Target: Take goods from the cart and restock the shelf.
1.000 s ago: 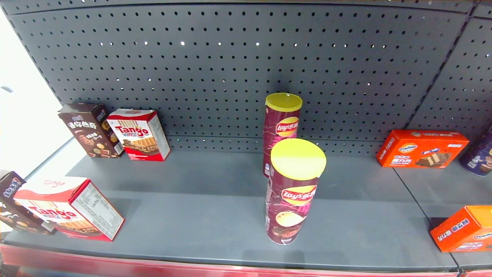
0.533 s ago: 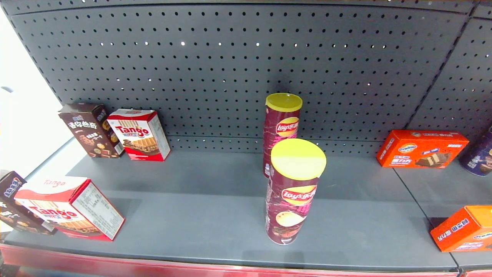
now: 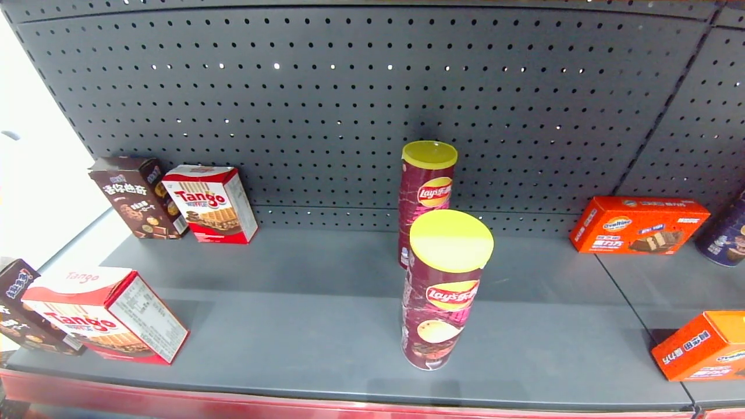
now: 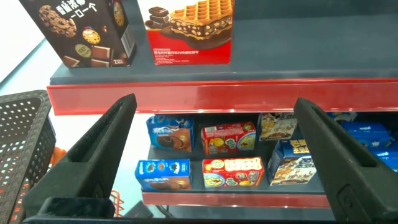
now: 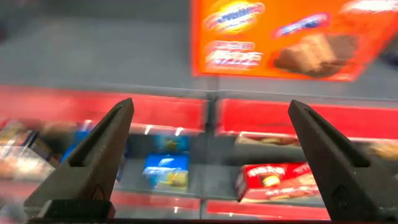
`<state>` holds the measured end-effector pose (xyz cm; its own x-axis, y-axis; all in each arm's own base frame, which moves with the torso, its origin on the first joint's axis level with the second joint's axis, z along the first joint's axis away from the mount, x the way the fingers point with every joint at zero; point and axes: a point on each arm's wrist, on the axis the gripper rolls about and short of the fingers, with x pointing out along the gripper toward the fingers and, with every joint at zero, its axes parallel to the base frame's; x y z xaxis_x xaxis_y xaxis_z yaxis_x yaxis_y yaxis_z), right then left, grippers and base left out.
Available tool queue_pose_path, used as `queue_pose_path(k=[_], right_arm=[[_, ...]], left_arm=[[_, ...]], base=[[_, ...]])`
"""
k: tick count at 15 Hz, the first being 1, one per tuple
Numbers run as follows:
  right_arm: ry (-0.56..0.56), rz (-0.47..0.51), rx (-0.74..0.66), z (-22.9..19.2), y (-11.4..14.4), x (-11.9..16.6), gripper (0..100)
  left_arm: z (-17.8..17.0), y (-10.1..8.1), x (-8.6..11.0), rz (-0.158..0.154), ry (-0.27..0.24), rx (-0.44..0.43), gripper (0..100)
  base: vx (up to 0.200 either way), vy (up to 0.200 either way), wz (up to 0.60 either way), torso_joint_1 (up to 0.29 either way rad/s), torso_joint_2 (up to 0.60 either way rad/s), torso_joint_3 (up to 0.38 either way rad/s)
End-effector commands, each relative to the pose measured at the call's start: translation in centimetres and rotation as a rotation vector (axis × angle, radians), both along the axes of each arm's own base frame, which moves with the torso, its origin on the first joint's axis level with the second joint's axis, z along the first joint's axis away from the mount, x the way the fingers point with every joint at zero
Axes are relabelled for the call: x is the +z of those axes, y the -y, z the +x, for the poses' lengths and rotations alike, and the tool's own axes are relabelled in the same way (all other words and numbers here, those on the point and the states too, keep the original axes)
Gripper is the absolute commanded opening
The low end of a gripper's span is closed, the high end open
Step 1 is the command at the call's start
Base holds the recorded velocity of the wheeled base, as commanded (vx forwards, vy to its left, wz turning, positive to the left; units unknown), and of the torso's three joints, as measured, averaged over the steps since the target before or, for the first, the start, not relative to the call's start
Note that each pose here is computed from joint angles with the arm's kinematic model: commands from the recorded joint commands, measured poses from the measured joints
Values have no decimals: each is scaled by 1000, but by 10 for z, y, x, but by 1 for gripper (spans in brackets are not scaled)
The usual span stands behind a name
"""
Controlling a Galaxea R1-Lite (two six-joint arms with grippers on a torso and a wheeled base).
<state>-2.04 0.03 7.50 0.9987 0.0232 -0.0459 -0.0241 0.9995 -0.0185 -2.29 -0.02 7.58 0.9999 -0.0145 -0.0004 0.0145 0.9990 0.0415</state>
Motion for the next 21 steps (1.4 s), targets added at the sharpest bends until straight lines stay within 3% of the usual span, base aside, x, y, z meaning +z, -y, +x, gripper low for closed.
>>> queue_pose_path(k=[1, 14, 16, 21], right_arm=[[44, 0, 14, -3, 0, 1, 100], [44, 8, 10, -3, 0, 1, 100], [44, 6, 13, -3, 0, 1, 100], [44, 6, 13, -3, 0, 1, 100]], left_arm=[[0, 0, 0, 0, -1, 1, 100], [0, 0, 0, -5, -3, 4, 100], [0, 0, 0, -9, -1, 7, 100], [0, 0, 0, -12, -3, 5, 100]], base=[[0, 0, 0, 0, 0, 0], [0, 0, 0, 0, 0, 0], [-200, 0, 0, 0, 2, 0], [0, 0, 0, 0, 0, 0]])
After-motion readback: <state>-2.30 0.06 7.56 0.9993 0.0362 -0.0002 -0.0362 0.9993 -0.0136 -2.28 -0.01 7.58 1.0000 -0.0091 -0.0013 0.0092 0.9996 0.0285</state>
